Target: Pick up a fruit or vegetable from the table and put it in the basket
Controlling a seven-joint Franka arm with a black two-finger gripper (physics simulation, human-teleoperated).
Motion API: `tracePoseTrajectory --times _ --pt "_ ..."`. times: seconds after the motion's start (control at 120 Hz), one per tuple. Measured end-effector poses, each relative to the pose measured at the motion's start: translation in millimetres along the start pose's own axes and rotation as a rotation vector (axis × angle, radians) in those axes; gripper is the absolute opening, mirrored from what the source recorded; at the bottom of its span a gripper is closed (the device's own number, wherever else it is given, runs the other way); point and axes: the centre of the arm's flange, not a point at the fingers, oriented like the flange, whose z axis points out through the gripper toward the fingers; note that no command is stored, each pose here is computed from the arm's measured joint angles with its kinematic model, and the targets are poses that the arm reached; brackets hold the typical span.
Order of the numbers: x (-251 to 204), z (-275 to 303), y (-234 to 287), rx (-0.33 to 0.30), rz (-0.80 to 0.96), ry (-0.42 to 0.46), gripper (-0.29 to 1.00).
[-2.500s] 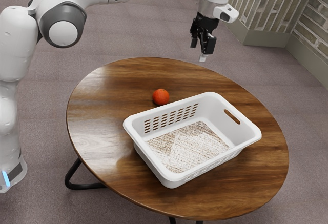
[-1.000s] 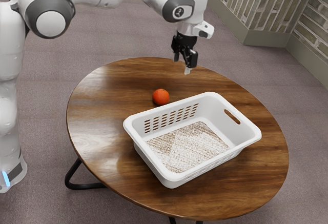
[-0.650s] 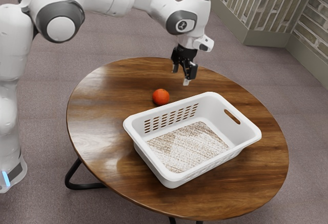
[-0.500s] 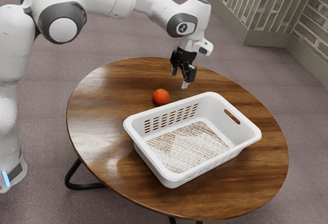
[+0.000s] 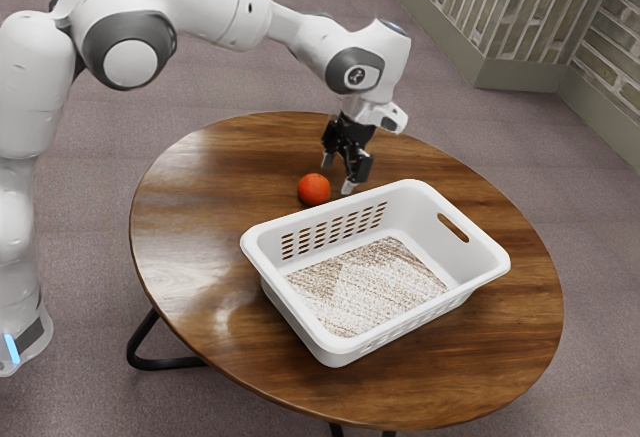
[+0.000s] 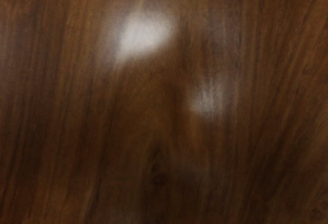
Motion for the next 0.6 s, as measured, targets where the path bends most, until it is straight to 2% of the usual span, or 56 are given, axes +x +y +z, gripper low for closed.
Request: tracePoseTrajectory --times 0.6 --pt "-8.4 -18.4 16.9 0.002 0.033 0.026 0.7"
